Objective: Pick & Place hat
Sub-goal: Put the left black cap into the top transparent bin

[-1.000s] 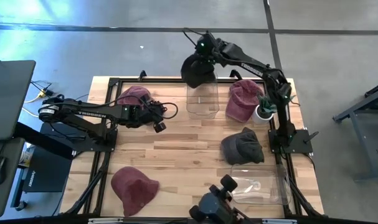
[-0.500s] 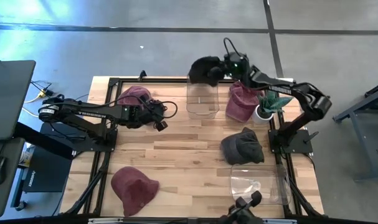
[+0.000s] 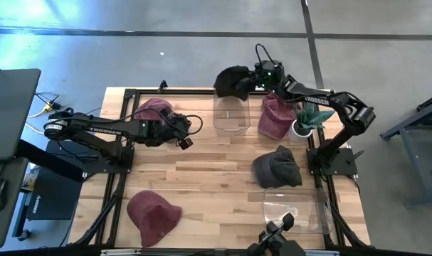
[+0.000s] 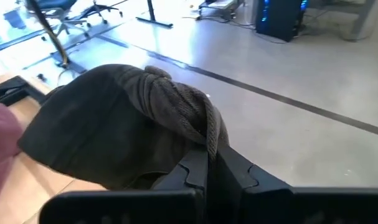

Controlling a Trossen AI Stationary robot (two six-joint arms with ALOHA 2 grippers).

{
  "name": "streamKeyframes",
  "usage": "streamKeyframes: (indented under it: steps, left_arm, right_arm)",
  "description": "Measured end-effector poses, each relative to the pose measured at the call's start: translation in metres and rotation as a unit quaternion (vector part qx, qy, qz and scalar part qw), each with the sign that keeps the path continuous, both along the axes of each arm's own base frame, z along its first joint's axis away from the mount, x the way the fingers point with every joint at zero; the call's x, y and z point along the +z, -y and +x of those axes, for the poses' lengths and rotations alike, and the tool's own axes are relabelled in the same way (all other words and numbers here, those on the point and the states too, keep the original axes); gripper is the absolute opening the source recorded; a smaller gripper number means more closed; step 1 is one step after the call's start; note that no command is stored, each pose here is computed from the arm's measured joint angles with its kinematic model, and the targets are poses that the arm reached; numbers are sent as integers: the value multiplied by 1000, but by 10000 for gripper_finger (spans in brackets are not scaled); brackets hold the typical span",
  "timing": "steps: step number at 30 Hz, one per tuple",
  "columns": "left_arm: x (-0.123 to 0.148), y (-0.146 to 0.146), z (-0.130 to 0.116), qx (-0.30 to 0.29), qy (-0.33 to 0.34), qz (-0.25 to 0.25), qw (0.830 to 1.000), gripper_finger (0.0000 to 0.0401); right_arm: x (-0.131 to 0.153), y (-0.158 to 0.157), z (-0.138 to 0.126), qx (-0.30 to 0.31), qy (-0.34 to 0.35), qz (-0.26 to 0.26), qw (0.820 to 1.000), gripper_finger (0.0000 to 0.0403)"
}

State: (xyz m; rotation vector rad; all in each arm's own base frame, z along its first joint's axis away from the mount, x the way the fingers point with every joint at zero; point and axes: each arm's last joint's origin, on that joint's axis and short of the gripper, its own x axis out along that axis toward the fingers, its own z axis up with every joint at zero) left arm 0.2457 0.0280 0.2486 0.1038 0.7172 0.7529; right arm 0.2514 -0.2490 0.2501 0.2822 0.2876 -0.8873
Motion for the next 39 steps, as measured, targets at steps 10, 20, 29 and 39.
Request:
streamKeyframes:
  steps: [10,20,29,39]
  left_arm:
    - [0,0,0,0,2,0,1000,163]
    - [1,0,1,-4,5,5,1000,163]
    - [2,0,2,-13,7,0,1000,163]
    - [1,0,2,-16,7,-3,1000,163]
  right_arm:
    - [-6,4,5,41,13,2,999,11]
    - [-23,12,10,20,-4,-1,1000,12]
    - [-20,9,11,34,-22,-23,999,101]
    - [16,-1,-1,21,18,-36,999,223]
